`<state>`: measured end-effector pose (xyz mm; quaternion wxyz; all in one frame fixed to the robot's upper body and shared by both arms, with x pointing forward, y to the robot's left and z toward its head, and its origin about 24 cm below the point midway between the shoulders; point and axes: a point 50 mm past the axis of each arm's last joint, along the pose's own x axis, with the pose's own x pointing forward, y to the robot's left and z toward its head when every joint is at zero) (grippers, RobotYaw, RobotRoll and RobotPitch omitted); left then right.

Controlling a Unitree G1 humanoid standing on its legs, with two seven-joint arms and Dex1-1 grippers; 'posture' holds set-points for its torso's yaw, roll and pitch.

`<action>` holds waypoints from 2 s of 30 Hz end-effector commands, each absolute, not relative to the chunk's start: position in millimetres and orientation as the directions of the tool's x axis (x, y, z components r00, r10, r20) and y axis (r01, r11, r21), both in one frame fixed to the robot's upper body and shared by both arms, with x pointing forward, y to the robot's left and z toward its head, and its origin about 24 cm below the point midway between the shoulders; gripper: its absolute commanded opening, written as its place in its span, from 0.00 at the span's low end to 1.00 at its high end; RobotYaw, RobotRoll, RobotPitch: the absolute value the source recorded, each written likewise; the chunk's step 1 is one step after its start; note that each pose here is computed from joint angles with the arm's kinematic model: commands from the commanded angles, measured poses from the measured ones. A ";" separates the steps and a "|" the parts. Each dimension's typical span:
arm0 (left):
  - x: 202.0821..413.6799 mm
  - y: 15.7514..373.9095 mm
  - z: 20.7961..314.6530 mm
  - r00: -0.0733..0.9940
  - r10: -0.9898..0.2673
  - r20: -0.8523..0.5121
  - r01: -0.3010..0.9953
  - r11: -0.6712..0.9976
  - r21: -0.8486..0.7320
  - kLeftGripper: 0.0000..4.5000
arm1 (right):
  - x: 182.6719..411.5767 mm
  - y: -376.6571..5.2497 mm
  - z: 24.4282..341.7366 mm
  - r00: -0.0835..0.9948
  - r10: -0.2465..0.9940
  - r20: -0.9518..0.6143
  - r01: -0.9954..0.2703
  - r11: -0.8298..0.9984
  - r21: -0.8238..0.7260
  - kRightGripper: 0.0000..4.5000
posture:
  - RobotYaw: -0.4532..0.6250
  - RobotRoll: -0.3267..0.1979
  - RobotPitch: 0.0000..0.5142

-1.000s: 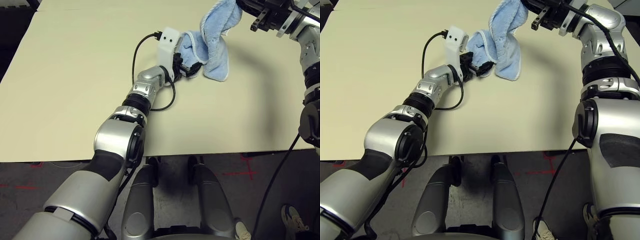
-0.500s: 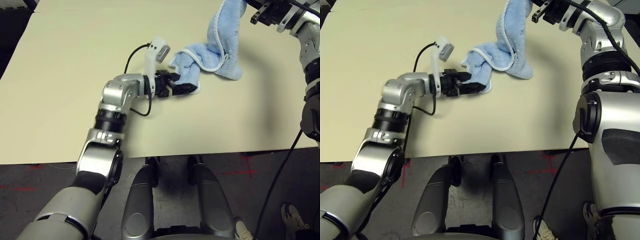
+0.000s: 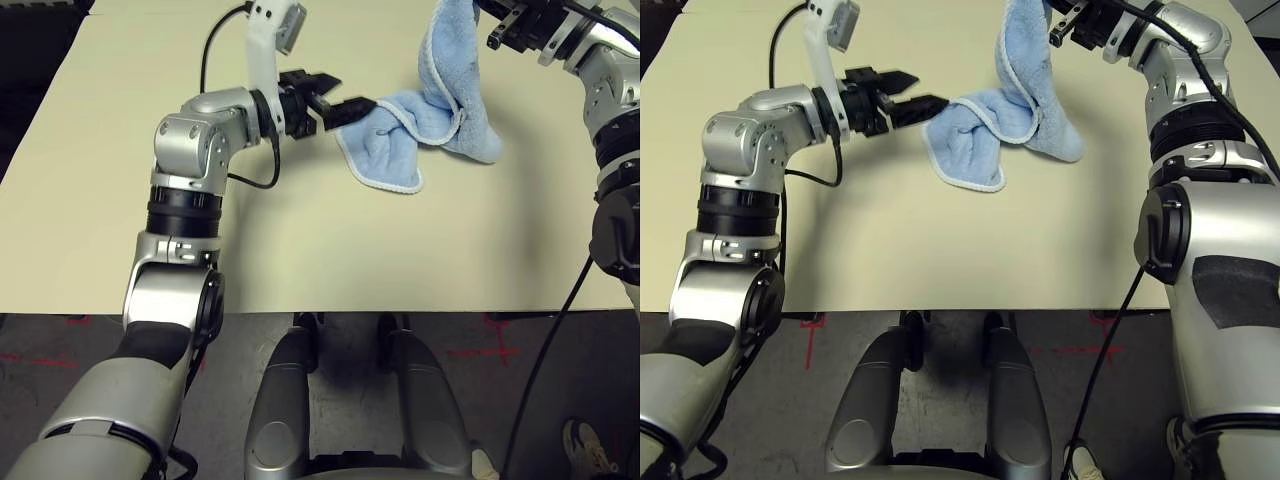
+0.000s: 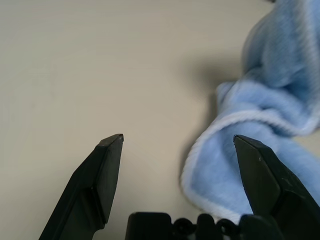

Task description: Fold the towel and set it aside.

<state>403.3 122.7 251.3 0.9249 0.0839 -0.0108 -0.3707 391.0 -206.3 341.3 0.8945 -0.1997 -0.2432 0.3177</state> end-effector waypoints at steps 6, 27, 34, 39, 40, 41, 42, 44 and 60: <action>417.3 111.5 222.7 0.730 -0.673 -0.115 0.681 0.704 0.201 0.99 | 372.4 -212.9 381.2 0.557 0.669 0.492 -0.422 0.738 -0.527 0.00 | 0.44 0.62 0.70; 404.6 97.9 208.8 0.448 -0.857 -0.256 0.893 0.440 0.092 0.99 | 340.6 -221.4 450.8 0.463 0.579 0.671 -0.252 0.812 -0.526 0.00 | 0.43 0.62 0.67; 403.8 111.3 206.5 0.454 -0.848 -0.274 0.890 0.446 0.096 0.99 | 335.3 -219.6 465.1 0.477 0.542 0.692 -0.184 0.831 -0.525 0.00 | 0.44 0.62 0.65; 400.1 122.3 205.8 0.424 -0.851 -0.309 0.903 0.425 0.067 0.99 | 341.0 -214.0 457.8 0.474 0.557 0.682 -0.218 0.825 -0.522 0.00 | 0.46 0.62 0.65; 399.3 124.2 205.9 0.420 -0.851 -0.315 0.904 0.423 0.061 0.99 | 341.9 -213.4 456.3 0.474 0.559 0.680 -0.224 0.824 -0.521 0.00 | 0.47 0.62 0.65; 398.5 126.2 206.1 0.416 -0.851 -0.321 0.905 0.421 0.059 0.99 | 342.9 -212.8 454.9 0.475 0.560 0.679 -0.229 0.824 -0.519 0.00 | 0.47 0.62 0.65; 397.8 127.5 206.2 0.415 -0.850 -0.324 0.906 0.420 0.059 0.99 | 343.6 -212.5 453.9 0.476 0.561 0.678 -0.232 0.823 -0.518 0.00 | 0.47 0.62 0.65; 396.5 128.8 206.6 0.411 -0.853 -0.321 0.906 0.422 0.038 0.99 | 345.3 -211.6 451.2 0.478 0.564 0.674 -0.240 0.822 -0.517 0.00 | 0.48 0.62 0.66; 372.6 112.6 187.0 0.247 -0.884 -0.396 0.946 0.309 -0.099 0.01 | 348.3 -211.9 444.9 0.480 0.569 0.668 -0.260 0.819 -0.511 0.00 | 0.47 0.62 0.65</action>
